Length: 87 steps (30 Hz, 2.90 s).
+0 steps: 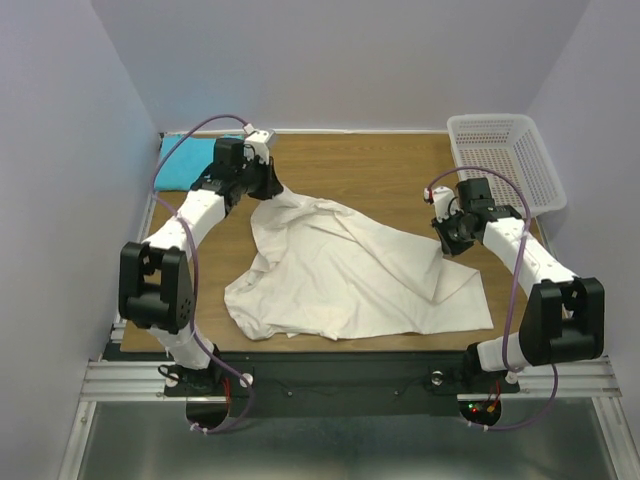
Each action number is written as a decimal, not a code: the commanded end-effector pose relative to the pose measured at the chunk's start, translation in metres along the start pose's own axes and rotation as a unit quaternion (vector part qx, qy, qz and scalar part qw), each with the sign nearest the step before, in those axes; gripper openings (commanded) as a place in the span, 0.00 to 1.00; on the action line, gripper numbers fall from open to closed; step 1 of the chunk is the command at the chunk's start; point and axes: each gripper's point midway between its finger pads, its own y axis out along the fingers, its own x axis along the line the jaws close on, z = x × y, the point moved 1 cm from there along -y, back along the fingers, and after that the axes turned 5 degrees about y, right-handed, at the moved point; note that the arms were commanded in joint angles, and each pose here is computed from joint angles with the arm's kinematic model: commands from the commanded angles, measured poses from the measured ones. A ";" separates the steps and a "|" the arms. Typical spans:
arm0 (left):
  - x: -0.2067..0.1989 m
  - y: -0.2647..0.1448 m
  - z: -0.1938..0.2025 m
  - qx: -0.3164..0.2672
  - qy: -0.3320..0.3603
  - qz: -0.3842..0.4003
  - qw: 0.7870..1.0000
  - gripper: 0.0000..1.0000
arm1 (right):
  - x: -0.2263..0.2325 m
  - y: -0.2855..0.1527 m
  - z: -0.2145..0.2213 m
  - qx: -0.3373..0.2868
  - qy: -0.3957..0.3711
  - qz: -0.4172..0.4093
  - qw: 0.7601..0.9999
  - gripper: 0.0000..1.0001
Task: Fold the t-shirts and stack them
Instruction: Flatten the tshirt out
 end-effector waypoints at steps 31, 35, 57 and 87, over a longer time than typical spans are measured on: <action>0.120 0.061 -0.060 -0.089 -0.028 -0.210 0.973 0.00 | -0.175 0.068 -0.237 -0.181 0.037 0.272 0.944 0.01; 0.127 0.076 -0.077 -0.105 -0.031 -0.209 0.972 0.00 | -0.188 0.070 -0.254 -0.207 0.046 0.294 0.932 0.01; 0.135 0.111 -0.091 -0.110 0.008 -0.180 0.977 0.00 | -0.184 0.103 -0.249 -0.200 0.051 0.266 0.941 0.01; -0.075 -0.136 -0.050 -0.249 0.079 0.072 0.963 0.00 | -0.023 -0.121 -0.148 -0.318 -0.088 0.061 0.942 0.01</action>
